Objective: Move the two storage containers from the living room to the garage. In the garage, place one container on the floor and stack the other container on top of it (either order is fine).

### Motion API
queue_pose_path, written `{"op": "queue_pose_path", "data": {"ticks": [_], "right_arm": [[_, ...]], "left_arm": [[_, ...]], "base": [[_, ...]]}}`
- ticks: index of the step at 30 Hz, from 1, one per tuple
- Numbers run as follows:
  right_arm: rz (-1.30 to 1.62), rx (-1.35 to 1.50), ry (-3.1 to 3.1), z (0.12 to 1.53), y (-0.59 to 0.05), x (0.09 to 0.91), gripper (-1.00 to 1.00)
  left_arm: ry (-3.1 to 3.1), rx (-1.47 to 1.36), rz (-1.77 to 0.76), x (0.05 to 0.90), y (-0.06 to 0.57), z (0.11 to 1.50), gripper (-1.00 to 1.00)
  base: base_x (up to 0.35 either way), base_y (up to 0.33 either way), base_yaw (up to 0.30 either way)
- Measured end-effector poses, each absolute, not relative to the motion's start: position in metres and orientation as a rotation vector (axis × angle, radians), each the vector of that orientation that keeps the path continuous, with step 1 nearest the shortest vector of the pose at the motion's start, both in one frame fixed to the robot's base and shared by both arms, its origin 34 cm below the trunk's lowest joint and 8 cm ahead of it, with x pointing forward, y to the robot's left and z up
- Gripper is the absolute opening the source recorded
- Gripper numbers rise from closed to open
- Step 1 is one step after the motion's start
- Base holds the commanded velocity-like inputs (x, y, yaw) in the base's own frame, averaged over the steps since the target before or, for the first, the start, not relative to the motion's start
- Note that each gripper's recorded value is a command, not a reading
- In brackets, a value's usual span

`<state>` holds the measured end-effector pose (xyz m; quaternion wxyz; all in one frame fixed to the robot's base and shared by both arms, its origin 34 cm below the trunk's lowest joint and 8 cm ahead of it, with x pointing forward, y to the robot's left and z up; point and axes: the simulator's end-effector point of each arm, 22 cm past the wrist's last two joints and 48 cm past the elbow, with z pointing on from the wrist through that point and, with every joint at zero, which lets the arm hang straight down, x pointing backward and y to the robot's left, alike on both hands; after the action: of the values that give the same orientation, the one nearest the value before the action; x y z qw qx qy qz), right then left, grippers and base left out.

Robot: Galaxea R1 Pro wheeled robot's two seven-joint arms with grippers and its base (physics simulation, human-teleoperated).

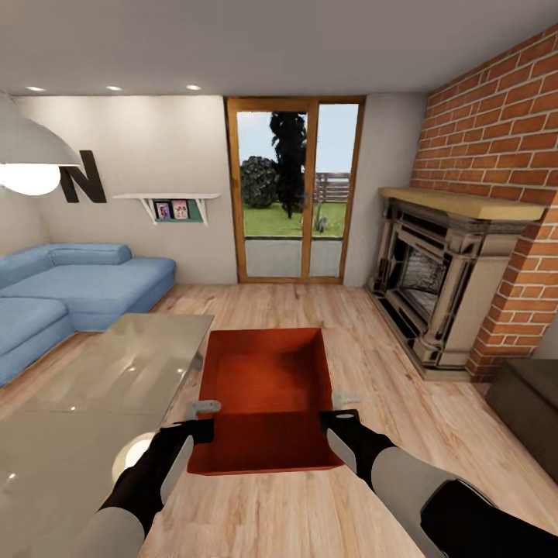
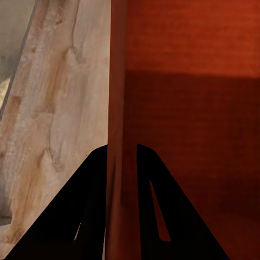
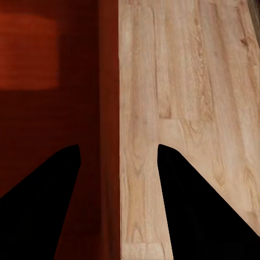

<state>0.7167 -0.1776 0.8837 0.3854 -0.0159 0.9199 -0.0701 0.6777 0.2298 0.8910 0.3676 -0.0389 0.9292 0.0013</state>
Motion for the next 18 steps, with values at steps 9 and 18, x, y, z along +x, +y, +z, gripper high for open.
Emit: {"op": "queue_pose_path", "data": {"ticks": [9,18], "right_arm": [[-0.179,-0.040,2.338,0.8865,-0.1776,0.7172,-1.00],[-0.179,-0.040,2.334,0.8894,-0.1776,0.7177,-1.00]], "left_arm": [[2.382,-0.100,0.003,0.6782,0.2297,0.8936,-1.00],[2.377,-0.100,0.003,0.6787,0.2298,0.8963,-1.00]], "base": [[0.000,0.000,0.300],[0.000,0.000,0.300]]}}
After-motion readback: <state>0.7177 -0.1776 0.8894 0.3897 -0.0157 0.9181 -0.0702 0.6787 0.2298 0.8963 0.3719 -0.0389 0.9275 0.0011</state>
